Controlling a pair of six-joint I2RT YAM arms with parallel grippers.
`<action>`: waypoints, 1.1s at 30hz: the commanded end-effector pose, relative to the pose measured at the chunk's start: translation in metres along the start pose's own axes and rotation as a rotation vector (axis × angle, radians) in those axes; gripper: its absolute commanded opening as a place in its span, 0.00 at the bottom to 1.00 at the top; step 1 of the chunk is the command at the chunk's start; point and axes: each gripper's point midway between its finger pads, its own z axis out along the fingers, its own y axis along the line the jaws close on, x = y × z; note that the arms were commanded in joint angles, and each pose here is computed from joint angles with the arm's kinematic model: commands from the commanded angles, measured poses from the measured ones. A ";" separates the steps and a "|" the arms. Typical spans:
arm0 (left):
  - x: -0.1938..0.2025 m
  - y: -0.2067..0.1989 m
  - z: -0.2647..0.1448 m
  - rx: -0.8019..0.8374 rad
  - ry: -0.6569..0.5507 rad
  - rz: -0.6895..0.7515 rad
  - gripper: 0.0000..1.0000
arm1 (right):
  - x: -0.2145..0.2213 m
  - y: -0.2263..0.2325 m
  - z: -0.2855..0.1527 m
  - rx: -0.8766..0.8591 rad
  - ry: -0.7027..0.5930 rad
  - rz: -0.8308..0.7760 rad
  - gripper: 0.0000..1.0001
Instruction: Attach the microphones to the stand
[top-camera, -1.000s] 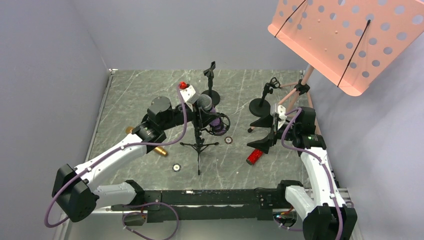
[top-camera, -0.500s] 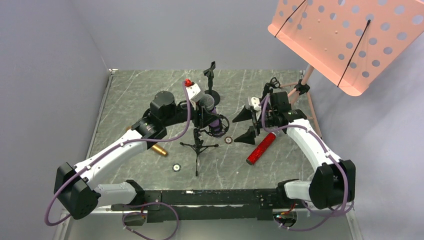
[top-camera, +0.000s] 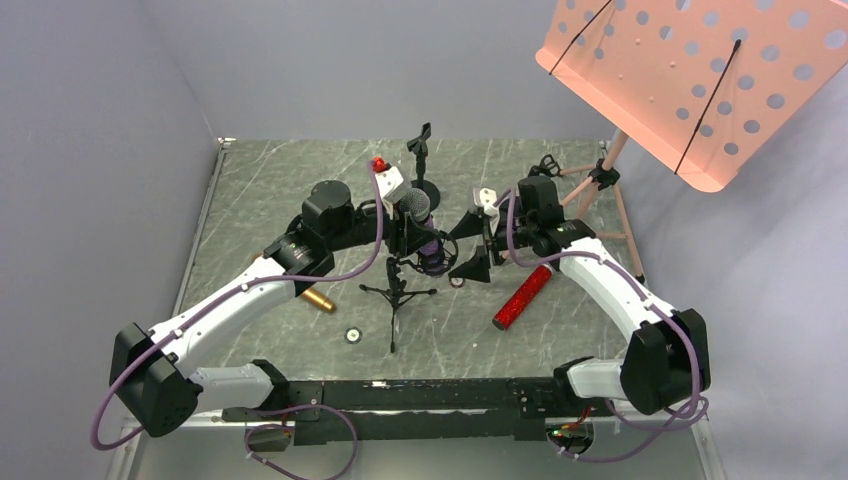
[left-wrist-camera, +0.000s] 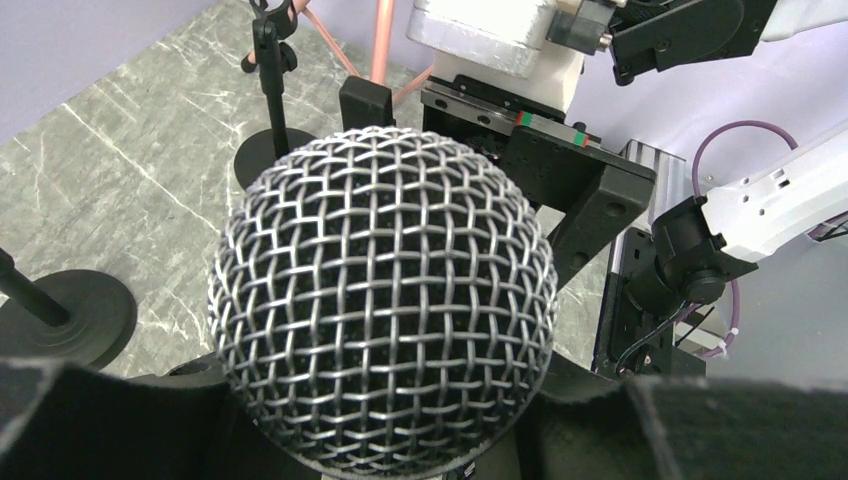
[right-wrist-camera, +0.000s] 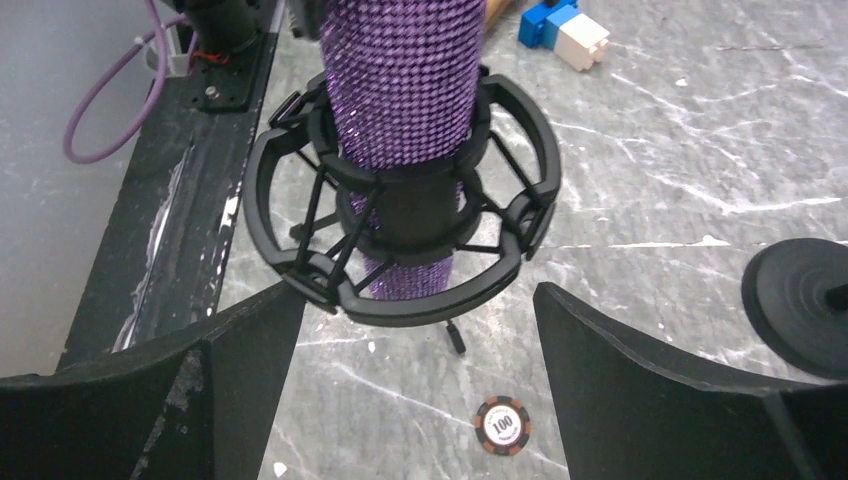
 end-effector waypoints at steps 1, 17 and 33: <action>0.013 0.003 -0.003 -0.008 0.065 -0.031 0.00 | -0.031 -0.011 0.001 0.053 -0.075 -0.061 0.89; 0.028 0.002 0.002 0.015 0.125 -0.076 0.00 | -0.063 0.002 -0.007 0.042 -0.148 -0.109 0.68; 0.036 0.003 0.002 0.006 0.138 -0.097 0.00 | -0.055 0.005 -0.006 0.041 -0.138 -0.084 0.77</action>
